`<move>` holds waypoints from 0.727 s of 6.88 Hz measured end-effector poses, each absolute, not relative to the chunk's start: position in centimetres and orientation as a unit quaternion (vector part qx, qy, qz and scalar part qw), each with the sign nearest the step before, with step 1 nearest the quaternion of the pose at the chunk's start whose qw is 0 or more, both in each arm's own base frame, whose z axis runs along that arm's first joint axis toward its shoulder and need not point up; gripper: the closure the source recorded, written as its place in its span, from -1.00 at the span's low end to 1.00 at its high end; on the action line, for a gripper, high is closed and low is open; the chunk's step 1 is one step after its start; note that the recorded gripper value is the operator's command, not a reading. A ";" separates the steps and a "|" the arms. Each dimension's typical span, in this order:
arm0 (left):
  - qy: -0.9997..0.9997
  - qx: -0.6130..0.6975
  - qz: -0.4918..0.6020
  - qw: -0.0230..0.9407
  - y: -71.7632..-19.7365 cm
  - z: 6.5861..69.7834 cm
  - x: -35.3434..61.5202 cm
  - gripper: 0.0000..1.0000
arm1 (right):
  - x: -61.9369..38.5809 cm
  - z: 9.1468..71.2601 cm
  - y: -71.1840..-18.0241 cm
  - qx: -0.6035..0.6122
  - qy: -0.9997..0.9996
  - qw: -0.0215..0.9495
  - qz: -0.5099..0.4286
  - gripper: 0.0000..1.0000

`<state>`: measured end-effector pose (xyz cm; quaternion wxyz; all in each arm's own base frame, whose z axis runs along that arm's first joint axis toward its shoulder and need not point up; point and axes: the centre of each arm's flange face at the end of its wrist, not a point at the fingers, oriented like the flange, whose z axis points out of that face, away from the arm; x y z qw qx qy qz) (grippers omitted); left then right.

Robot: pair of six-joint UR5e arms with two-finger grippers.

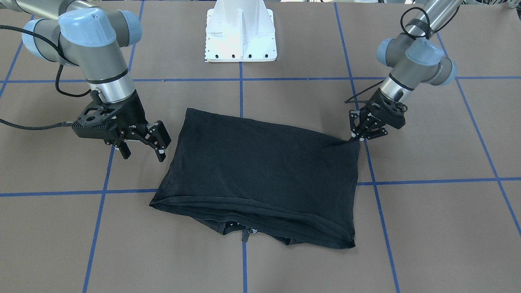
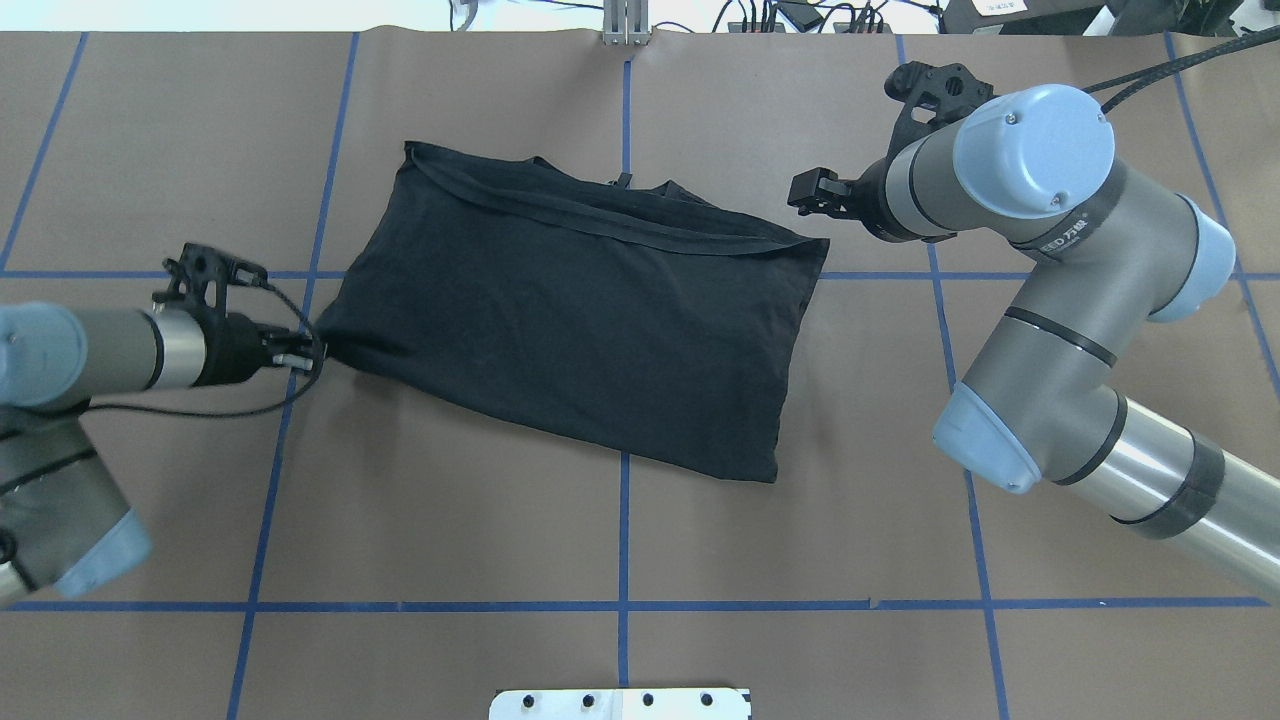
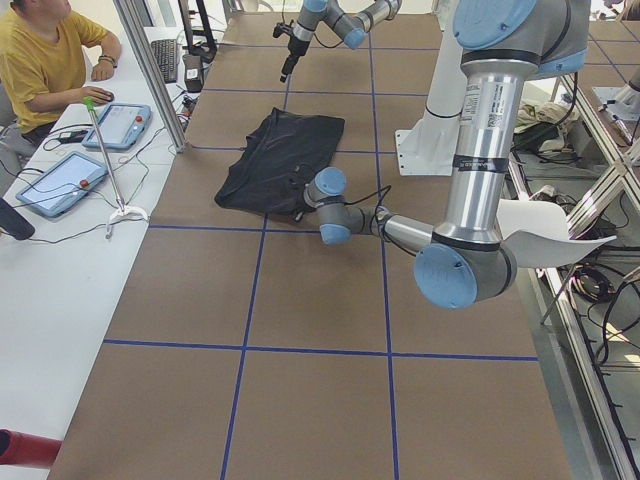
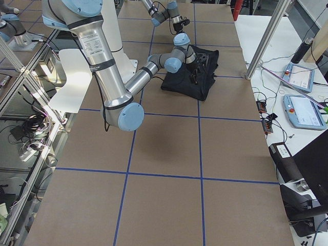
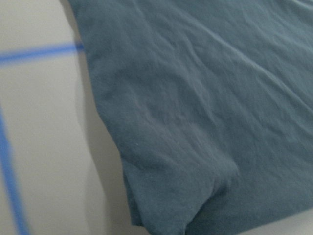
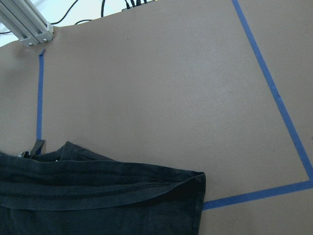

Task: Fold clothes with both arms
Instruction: 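Drag the shirt corner with the left gripper away from the robot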

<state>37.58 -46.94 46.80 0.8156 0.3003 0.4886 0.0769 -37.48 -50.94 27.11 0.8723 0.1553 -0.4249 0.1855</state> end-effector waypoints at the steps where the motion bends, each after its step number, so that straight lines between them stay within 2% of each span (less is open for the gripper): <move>1: 0.460 0.319 0.071 0.826 -52.9 46.4 37.9 1.00 | -37.6 27.1 -50.9 0.155 -0.425 0.872 0.185 -1.00; 3: 0.396 0.338 0.070 0.851 -65.0 45.6 38.0 1.00 | -37.9 26.9 -50.6 0.156 -0.426 0.872 0.182 -1.00; 4: 0.375 0.338 0.072 0.860 -69.1 45.1 38.3 1.00 | -38.2 26.8 -50.4 0.156 -0.427 0.872 0.181 -1.00; 5: 0.362 0.339 0.076 0.865 -71.6 44.4 38.4 -0.91 | -38.3 26.8 -50.3 0.156 -0.427 0.872 0.179 -1.00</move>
